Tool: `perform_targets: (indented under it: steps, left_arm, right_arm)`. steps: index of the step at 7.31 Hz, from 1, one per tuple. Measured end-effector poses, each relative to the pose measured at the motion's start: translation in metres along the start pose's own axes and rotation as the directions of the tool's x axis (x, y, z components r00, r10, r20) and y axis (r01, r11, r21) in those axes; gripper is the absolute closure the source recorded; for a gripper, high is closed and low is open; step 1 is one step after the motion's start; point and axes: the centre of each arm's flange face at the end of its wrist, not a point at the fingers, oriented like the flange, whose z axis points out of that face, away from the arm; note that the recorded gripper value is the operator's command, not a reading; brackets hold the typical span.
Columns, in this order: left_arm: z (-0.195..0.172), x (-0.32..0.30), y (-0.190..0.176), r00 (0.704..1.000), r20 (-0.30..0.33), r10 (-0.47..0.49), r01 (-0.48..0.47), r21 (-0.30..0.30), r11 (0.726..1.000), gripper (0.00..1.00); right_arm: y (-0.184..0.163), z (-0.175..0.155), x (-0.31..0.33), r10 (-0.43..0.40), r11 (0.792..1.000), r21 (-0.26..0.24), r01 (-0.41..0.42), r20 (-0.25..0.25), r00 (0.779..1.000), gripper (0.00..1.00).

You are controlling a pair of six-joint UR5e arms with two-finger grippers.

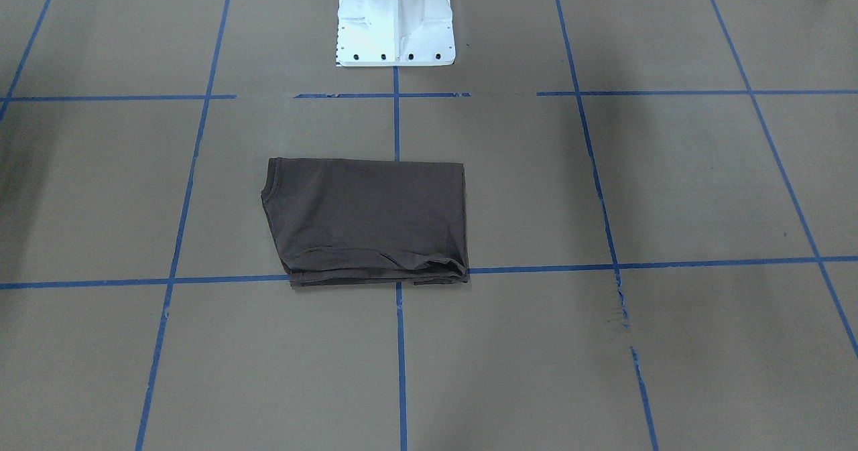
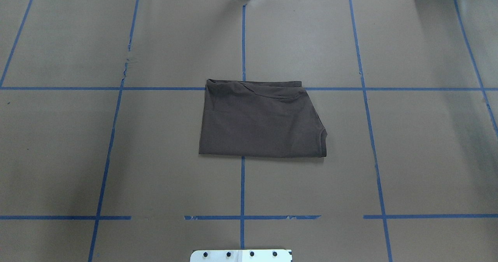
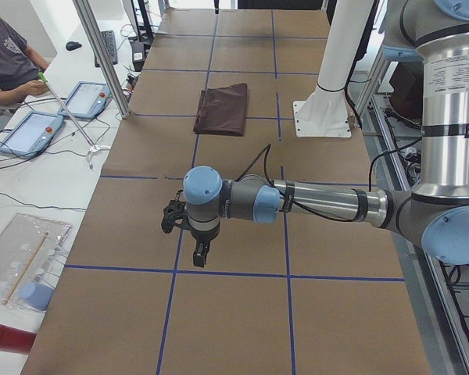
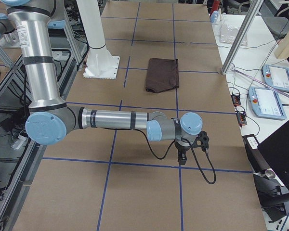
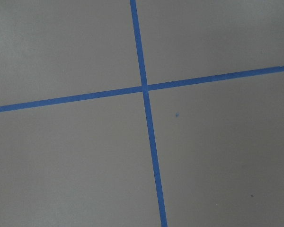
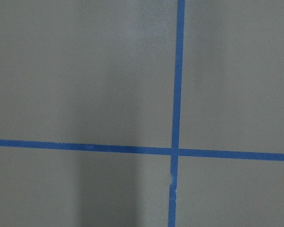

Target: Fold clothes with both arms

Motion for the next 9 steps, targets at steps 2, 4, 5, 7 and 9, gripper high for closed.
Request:
perform_targets:
  steps: [2, 4, 5, 7, 9]
  left_arm:
    - [0.005, -0.004, 0.0, 1.0, -0.005, 0.003, -0.003, 0.001, 1.0, 0.0]
    - [0.004, -0.003, -0.001, 1.0, -0.004, 0.015, -0.015, 0.016, 1.0, 0.0]
    - [0.005, -0.005, -0.001, 1.0, 0.0, 0.014, -0.014, 0.015, 1.0, 0.0]
    - [0.007, -0.006, -0.004, 1.0, 0.002, 0.018, -0.018, 0.013, 1.0, 0.0]
    - [0.005, -0.005, -0.007, 1.0, 0.006, 0.02, -0.02, 0.014, 1.0, 0.0]
  right_arm:
    - [0.001, 0.002, -0.004, -0.011, 1.0, -0.001, 0.011, -0.007, 1.0, 0.0]
    - [0.003, 0.001, -0.007, -0.017, 1.0, 0.002, 0.017, -0.006, 1.0, 0.0]
    - [0.005, 0.002, -0.007, -0.014, 1.0, -0.001, 0.014, -0.005, 1.0, 0.0]
    - [0.006, 0.002, -0.007, -0.016, 1.0, -0.001, 0.016, -0.009, 1.0, 0.0]
    - [0.001, 0.004, -0.021, -0.033, 0.999, -0.012, 0.033, -0.026, 0.999, 0.0]
